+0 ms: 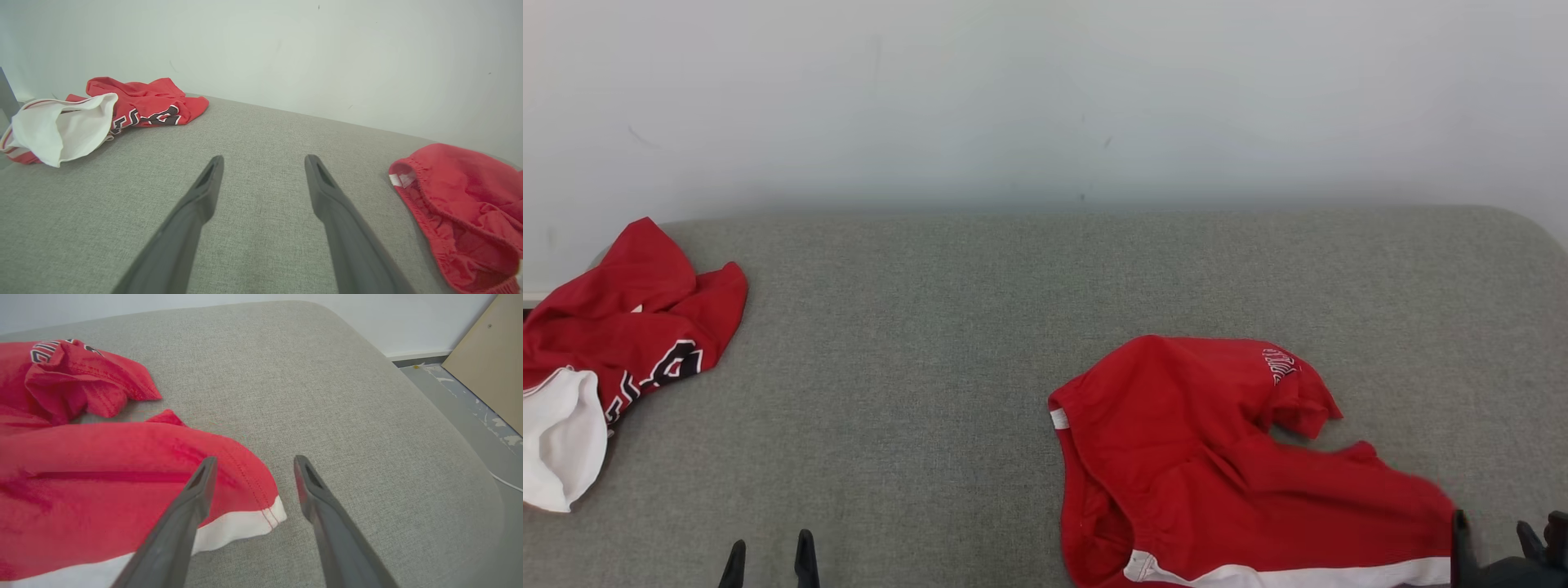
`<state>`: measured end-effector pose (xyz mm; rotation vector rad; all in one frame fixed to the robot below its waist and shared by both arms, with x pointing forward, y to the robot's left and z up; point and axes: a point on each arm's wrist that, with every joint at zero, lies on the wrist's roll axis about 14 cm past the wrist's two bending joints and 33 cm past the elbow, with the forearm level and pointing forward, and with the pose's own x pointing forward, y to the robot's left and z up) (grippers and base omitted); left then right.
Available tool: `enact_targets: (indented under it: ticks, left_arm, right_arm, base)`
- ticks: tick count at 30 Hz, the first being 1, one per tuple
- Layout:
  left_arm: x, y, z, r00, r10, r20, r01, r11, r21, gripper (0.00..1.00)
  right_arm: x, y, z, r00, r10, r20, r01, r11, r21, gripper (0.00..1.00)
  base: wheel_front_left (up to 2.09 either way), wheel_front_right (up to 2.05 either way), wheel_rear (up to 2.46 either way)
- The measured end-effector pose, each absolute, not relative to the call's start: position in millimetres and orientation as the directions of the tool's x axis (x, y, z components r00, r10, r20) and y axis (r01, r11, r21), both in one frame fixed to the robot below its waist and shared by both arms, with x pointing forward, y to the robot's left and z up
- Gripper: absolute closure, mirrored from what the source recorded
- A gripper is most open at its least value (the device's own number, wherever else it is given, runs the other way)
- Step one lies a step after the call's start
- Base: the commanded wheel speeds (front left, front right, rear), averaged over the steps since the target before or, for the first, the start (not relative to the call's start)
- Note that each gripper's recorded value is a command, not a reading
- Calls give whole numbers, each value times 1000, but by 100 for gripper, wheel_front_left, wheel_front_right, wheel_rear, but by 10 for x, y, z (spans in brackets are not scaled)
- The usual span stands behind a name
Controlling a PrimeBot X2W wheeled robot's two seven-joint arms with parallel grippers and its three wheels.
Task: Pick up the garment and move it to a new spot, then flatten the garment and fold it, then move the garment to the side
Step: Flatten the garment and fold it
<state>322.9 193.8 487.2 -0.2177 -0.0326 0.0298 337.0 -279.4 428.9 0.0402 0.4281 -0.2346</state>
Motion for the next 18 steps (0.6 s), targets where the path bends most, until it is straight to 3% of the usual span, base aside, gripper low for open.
enact_targets:
  ticks: [6, 12, 18]
  left_arm:
    - [3233, 1953, 4886, 999, 35, 34, -27, 977, -211, 0]
    - [3235, 1935, 4915, 999, 27, 44, -17, 977, -212, 0]
    - [3231, 1877, 4963, 998, 11, 61, 3, 975, -221, 0]
  right_arm:
    - [3423, -2728, 4415, 929, -202, -310, 214, 977, 5, 0]
    - [3482, -2331, 4702, 987, -89, -134, 97, 994, 56, 0]
    - [3373, -2024, 4857, 1000, -4, -17, 5, 997, 74, 0]
  base:
    - [0, 0, 0]
    - [0, 0, 0]
    - [0, 0, 0]
